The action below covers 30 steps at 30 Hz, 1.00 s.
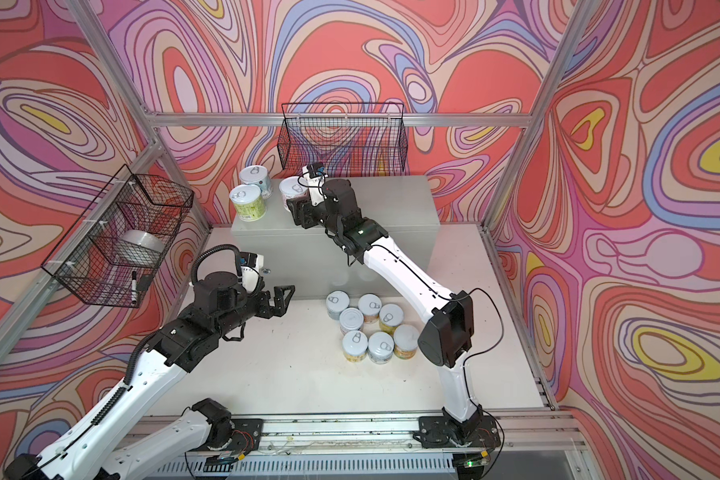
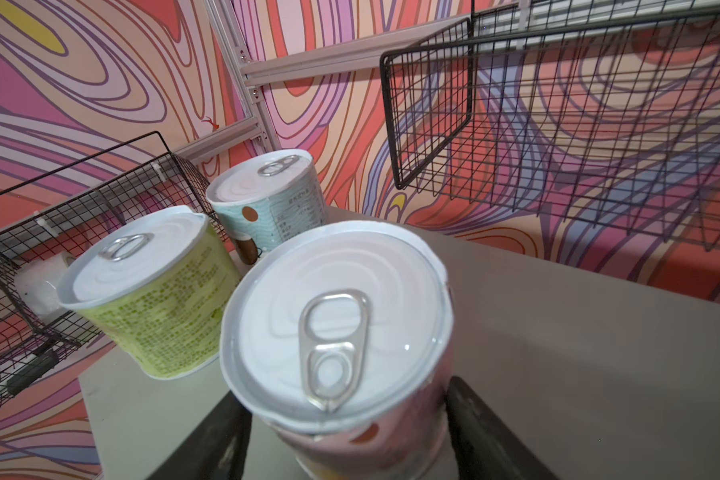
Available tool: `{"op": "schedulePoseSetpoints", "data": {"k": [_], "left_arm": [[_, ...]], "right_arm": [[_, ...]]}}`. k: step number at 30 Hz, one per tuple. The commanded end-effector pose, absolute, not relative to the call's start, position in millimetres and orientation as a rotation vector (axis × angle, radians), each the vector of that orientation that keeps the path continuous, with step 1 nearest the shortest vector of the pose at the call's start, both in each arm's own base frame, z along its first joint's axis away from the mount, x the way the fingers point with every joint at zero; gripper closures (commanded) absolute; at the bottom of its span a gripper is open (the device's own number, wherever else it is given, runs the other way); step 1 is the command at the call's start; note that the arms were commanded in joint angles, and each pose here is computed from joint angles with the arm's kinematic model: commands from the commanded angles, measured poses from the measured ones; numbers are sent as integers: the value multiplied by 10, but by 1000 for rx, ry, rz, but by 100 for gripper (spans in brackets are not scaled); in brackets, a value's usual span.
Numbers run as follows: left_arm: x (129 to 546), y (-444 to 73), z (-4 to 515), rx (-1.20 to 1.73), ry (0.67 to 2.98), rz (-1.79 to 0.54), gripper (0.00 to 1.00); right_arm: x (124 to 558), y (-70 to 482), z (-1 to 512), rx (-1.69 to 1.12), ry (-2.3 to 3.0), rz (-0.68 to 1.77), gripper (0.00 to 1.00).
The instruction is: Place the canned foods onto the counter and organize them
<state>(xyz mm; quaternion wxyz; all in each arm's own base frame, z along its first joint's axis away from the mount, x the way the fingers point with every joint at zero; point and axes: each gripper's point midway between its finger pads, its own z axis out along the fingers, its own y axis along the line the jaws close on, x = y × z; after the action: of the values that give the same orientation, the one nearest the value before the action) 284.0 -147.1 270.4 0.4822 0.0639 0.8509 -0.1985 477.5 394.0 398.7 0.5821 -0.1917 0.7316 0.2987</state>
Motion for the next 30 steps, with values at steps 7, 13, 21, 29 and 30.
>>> {"op": "schedulePoseSetpoints", "data": {"k": [7,13,21,29,30], "left_arm": [[2921,-1475,2671,154,2058,-470,4],[2945,-1499,2590,162,2074,-470,4],[2979,-1507,2533,169,2083,-454,4],[2984,-1494,2495,170,2090,-443,4],[2985,-1488,2493,168,2091,-439,5]], "right_arm": [[5018,4079,3534,-432,1816,662,25],[5147,4138,3464,-418,1816,646,25],[5266,4185,3436,-395,1803,644,25],[5353,4247,3325,-385,1810,655,25],[5367,4243,3320,-381,1811,657,25]]}}
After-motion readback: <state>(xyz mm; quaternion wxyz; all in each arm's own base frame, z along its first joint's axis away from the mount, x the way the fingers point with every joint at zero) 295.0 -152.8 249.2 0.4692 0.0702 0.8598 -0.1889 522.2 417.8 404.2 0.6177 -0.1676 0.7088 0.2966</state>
